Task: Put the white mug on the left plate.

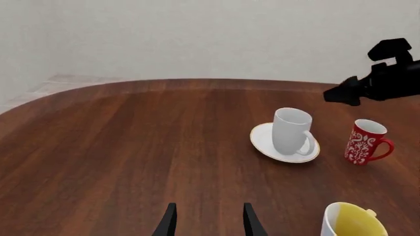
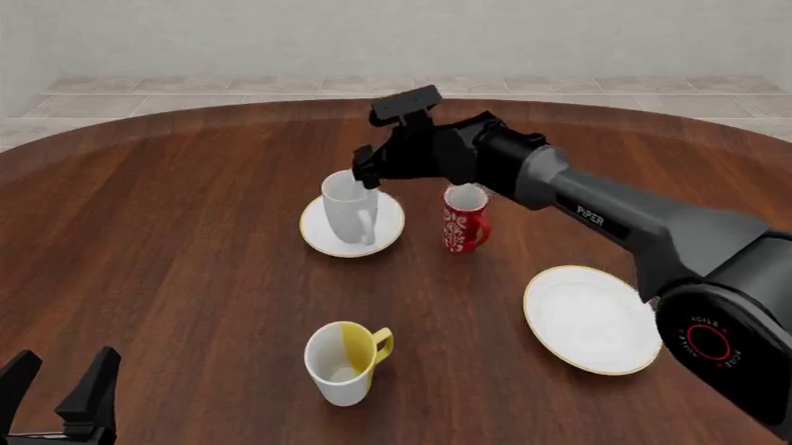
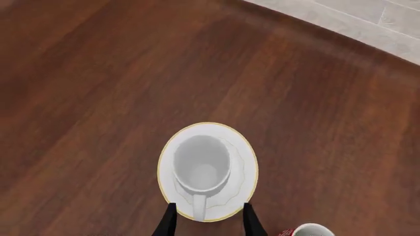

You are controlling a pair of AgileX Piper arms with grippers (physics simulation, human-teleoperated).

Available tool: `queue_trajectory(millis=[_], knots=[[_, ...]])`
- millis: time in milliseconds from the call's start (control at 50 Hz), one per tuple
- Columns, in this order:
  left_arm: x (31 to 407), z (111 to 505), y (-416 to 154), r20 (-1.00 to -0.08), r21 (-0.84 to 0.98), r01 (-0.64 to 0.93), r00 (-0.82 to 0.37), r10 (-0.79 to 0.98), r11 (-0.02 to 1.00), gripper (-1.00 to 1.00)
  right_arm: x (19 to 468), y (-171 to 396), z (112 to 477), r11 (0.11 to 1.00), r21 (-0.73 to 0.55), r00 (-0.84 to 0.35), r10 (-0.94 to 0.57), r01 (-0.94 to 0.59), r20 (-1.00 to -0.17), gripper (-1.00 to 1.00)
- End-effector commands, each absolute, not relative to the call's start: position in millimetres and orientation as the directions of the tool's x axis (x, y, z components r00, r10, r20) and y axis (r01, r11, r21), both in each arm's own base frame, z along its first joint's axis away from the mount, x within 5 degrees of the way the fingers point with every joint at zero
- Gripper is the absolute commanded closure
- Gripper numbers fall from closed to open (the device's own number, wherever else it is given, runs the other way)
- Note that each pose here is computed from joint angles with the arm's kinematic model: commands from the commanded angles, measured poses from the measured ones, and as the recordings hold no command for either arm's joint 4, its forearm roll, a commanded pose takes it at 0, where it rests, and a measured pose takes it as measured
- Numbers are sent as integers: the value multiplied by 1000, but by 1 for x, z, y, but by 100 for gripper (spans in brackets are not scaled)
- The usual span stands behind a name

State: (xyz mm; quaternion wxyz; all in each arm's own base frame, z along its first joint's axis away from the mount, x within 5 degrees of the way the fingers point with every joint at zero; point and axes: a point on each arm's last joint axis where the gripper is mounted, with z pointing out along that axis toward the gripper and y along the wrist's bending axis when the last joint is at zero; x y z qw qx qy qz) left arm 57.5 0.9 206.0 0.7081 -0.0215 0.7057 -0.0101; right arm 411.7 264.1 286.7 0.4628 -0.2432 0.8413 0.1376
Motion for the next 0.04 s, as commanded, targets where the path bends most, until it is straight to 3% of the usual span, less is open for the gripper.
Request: queue_trajectory(millis=[20,40], knots=[[57,206,1,-999,-42,-11,10,-42,999,-100,404,258,306,843,0,-430,-274,-538,-860,-100],[57,206,1,-999,-42,-11,11,-42,999,-100,403,257,307,844,1,-430,-273,-537,-861,-100]])
